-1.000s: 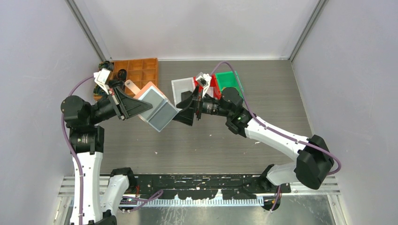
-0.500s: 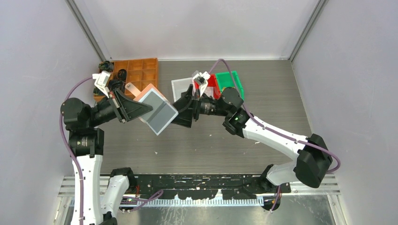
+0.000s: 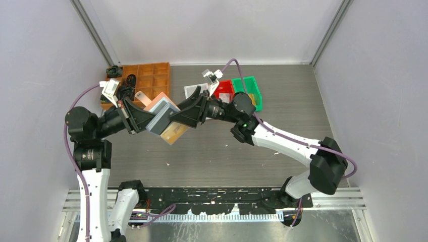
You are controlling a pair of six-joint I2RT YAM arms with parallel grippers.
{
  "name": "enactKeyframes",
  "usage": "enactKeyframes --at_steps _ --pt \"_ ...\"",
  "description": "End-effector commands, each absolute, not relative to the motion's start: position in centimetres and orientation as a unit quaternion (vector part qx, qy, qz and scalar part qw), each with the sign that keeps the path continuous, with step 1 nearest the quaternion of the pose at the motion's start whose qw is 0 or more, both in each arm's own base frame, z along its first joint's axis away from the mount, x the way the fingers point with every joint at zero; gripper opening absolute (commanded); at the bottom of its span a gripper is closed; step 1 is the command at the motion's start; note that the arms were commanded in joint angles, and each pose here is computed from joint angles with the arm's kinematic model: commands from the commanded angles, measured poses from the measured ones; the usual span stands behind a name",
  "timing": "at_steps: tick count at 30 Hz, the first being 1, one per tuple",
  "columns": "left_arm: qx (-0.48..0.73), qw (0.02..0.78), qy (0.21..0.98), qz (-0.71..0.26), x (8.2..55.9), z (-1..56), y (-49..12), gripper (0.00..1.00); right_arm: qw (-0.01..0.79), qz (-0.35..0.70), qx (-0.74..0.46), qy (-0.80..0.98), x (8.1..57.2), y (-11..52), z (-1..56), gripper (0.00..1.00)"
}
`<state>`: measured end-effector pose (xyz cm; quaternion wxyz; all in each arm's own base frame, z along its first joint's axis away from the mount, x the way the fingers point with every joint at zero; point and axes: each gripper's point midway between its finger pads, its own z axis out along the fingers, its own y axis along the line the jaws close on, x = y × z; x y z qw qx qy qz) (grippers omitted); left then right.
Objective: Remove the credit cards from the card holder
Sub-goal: Remove the credit card from the card holder.
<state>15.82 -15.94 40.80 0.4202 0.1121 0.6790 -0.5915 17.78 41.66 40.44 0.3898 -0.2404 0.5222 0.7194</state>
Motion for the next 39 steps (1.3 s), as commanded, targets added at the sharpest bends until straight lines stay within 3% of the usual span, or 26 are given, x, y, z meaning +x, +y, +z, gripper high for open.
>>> enactKeyframes --at_steps 1,7,9,12,17,29,35,39 --pt "0.134 0.433 0.67 -0.588 15.0 41.4 -16.1 0.15 0.376 0.769 -0.251 0.452 15.7 41.5 44.6 0.58" --pt "0.104 0.456 0.68 -0.565 16.6 41.3 -15.6 0.42 0.327 0.807 -0.247 0.425 14.3 41.0 44.9 0.1" --pt "0.095 0.474 0.685 -0.545 17.4 41.2 -15.2 0.62 0.324 0.808 -0.243 0.428 14.3 40.9 44.7 0.01" --pt "0.066 0.51 0.697 -0.5 18.8 41.3 -14.1 0.73 0.321 0.804 -0.246 0.435 13.9 40.5 44.4 0.01" --pt "0.042 0.558 0.683 -0.469 19.5 43.5 -13.1 0.76 0.326 0.786 -0.254 0.459 13.6 40.0 43.1 0.01" --pt "-0.007 0.501 0.656 -0.565 19.4 44.6 -14.2 0.79 0.326 0.781 -0.246 0.473 13.7 39.9 42.6 0.01" --pt "0.084 0.466 0.656 -0.588 16.5 43.8 -15.6 0.78 0.329 0.769 -0.223 0.501 15.5 39.6 42.9 0.01" --pt "0.137 0.469 0.682 -0.544 15.3 40.5 -15.6 0.78 0.331 0.762 -0.24 0.502 15.3 39.6 43.6 0.01"
